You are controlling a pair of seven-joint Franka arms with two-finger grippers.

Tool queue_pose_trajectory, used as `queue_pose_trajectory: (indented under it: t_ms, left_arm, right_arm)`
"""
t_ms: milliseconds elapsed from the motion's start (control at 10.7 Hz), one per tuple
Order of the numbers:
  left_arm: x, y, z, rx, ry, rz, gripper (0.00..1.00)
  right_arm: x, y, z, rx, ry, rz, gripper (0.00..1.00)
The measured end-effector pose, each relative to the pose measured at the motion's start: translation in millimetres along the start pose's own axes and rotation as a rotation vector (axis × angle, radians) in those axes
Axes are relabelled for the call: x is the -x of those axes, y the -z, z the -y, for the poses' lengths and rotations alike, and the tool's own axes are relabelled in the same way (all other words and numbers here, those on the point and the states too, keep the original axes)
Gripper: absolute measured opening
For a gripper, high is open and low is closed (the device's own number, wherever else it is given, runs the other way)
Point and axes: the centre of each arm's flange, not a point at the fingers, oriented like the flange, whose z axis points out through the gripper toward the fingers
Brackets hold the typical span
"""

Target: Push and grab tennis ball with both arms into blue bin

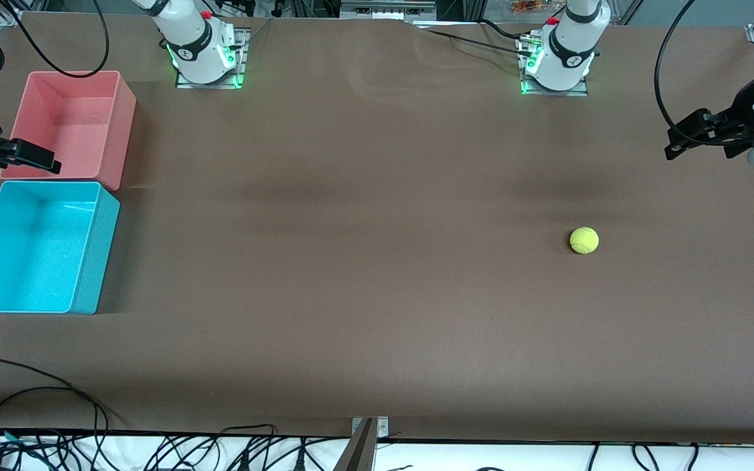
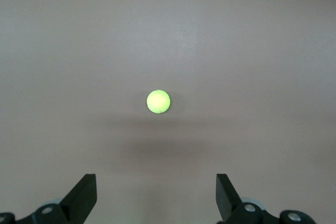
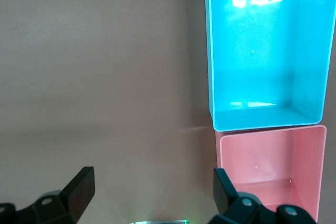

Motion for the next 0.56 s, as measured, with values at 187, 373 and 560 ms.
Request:
queue_pose_trajectory:
  t_ms: [187, 373, 560]
  left_arm:
    - [0.1, 0.0, -0.9, 0.0, -0.002, 0.0, 1.0]
    - [0.3, 0.0, -3.1, 0.0, -0.006, 0.0, 1.0]
    - [0.7, 0.0, -6.4, 0.0, -0.012, 0.0, 1.0]
  right_arm:
    - [0.4, 0.3, -0.1, 0.0, 0.0, 0.002, 1.0]
    - [0.5, 0.2, 0.0, 0.0, 0.0, 0.003, 1.0]
    - [0.6, 0.9, 0.1, 0.0, 0.0, 0.002, 1.0]
